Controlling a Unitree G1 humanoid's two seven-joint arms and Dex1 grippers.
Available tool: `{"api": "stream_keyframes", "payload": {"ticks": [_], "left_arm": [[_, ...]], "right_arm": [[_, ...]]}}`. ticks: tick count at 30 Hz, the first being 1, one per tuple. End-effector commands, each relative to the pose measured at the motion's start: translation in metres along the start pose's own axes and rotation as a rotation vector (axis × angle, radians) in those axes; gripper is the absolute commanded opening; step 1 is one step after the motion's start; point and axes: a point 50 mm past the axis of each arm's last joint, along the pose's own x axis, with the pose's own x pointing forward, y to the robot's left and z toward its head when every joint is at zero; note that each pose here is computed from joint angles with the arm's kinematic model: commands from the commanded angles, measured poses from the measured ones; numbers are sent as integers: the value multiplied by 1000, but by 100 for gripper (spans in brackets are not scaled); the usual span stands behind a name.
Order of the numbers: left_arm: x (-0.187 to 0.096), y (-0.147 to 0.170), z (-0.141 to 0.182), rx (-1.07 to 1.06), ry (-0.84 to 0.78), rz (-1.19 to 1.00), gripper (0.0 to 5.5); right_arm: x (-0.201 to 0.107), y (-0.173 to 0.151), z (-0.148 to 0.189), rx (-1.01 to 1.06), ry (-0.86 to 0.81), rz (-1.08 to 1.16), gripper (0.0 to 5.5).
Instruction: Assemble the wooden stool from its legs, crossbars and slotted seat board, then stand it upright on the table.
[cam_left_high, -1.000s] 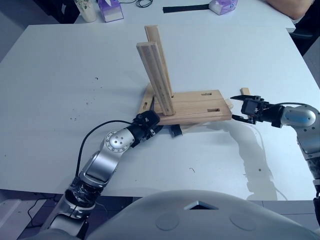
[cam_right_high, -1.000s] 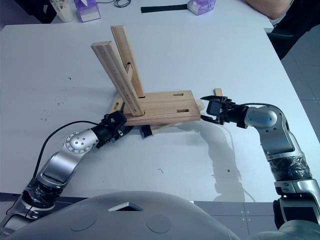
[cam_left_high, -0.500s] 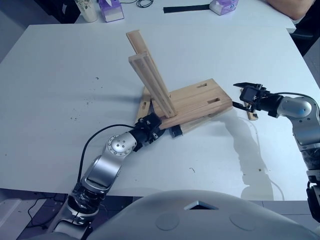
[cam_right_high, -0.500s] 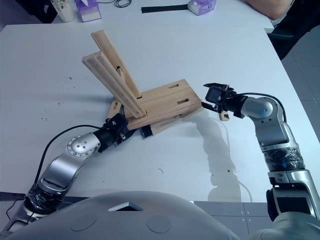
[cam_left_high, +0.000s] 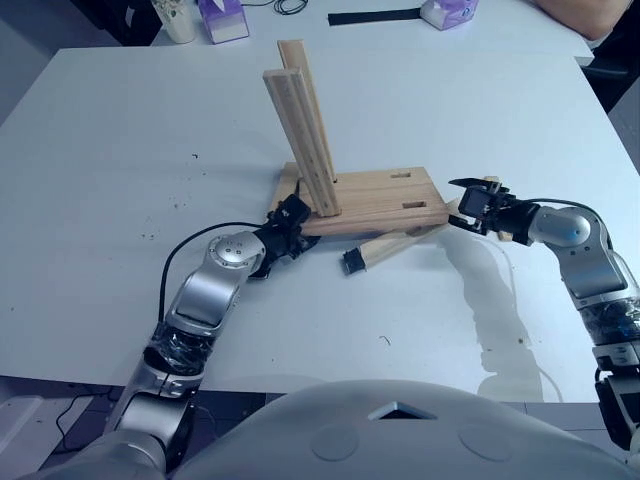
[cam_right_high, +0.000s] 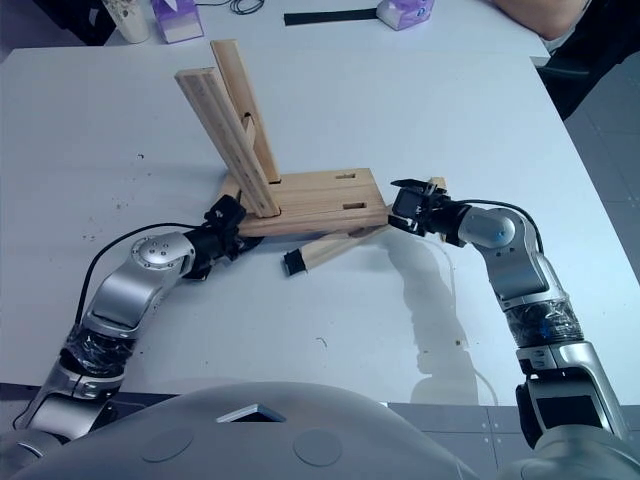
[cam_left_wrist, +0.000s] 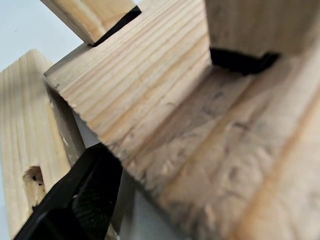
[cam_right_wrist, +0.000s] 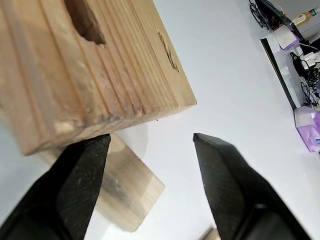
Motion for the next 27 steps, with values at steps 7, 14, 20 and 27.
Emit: {"api": "stream_keyframes", "payload": {"ticks": [7, 14, 20, 27], "left_arm": [[-4, 23, -16, 29, 83, 53, 302], [-10, 35, -21, 15, 88, 107, 302], [-11, 33, -24, 23, 100, 85, 302], [-37, -9, -37, 58, 129, -109, 302]], "right_arm": [[-19, 16, -42, -232, 190, 179, 307], [-31, -22, -46, -454, 204, 163, 307], [-44, -33, -41, -544, 127, 183, 307], [-38, -56, -15, -459, -10, 56, 307]]}}
